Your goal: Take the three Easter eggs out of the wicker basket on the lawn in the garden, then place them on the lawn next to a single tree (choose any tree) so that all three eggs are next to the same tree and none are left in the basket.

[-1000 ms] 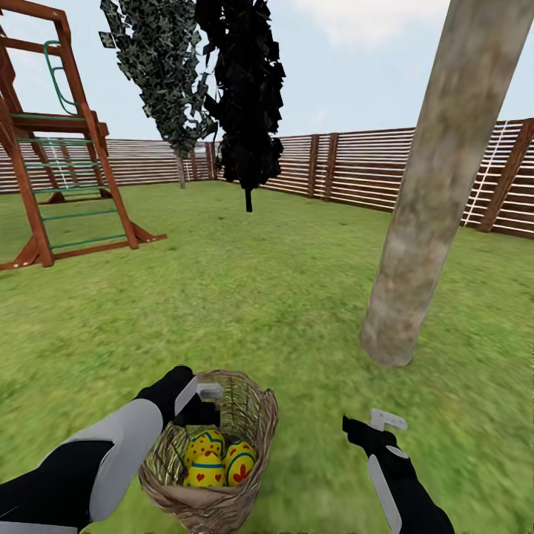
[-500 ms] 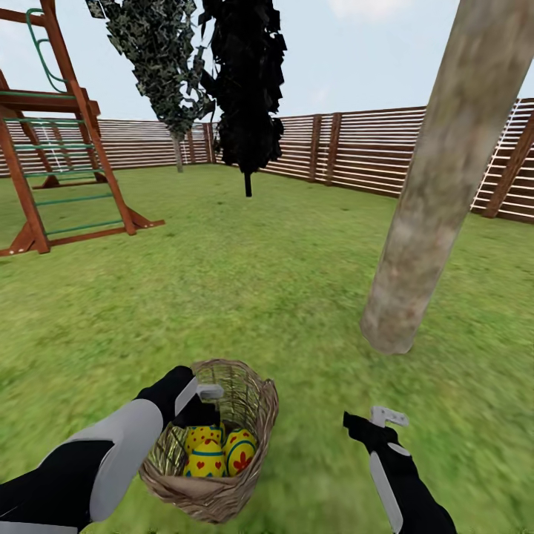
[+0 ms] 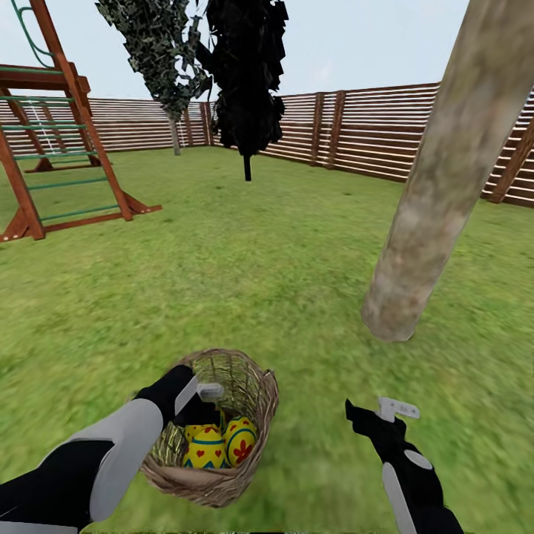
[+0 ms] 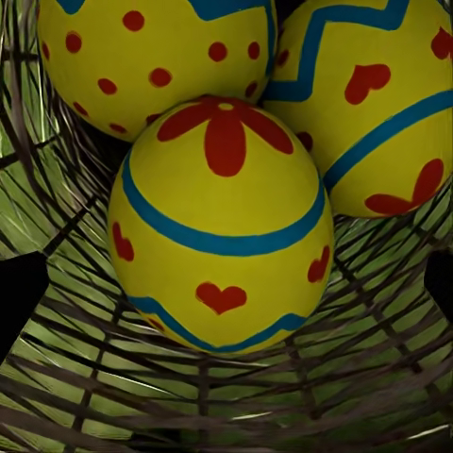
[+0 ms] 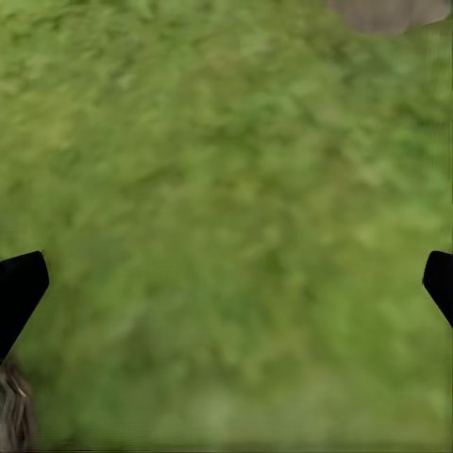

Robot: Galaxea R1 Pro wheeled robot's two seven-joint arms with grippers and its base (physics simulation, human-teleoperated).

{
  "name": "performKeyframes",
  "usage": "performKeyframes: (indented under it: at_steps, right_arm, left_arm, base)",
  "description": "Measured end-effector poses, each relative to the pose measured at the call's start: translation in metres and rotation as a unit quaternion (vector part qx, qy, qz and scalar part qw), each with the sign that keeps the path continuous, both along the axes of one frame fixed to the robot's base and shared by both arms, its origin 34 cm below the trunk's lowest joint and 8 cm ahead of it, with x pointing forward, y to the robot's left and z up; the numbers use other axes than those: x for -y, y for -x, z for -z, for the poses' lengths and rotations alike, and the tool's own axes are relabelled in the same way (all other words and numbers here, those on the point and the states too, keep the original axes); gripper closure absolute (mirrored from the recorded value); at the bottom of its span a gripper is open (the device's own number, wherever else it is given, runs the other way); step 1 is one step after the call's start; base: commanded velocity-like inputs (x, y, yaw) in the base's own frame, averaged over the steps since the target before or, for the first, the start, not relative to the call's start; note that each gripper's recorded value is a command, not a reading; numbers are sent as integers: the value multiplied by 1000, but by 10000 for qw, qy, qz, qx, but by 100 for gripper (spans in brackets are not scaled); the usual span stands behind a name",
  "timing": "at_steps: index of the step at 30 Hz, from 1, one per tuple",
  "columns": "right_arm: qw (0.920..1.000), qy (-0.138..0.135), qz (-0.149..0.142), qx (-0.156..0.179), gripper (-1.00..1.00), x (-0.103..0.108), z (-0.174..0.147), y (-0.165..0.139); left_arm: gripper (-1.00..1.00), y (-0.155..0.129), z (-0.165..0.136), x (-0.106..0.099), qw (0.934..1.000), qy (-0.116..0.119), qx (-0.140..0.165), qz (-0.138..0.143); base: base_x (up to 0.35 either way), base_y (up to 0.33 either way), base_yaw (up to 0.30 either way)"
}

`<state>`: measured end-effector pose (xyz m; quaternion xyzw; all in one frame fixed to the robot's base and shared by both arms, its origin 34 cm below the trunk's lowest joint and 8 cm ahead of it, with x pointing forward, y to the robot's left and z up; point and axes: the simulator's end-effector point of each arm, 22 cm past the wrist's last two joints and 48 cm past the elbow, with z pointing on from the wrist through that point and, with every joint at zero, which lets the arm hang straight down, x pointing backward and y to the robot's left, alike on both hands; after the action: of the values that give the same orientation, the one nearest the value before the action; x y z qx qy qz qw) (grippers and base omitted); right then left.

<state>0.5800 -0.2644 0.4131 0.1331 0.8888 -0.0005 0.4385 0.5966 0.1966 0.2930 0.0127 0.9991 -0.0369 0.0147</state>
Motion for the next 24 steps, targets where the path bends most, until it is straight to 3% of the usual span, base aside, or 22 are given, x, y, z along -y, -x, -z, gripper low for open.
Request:
performKeyframes:
  at_steps: [11, 19, 24]
  right_arm:
    - [9999, -10, -63, -108, -100, -5, 9, 6]
    - [9998, -21, -115, -138, -100, -10, 11, 7]
    - [9996, -23, -135, -250, -100, -12, 22, 9]
  left_arm:
    - [-100, 6, 17, -1, 9999, -10, -143, -7]
    - [-100, 1, 16, -2, 10000, -27, -54, -7]
    - [-100, -16, 16, -4, 9999, -30, 146, -29]
  base:
    - [0, 0, 0]
    - [0, 0, 0]
    - [0, 0, 0]
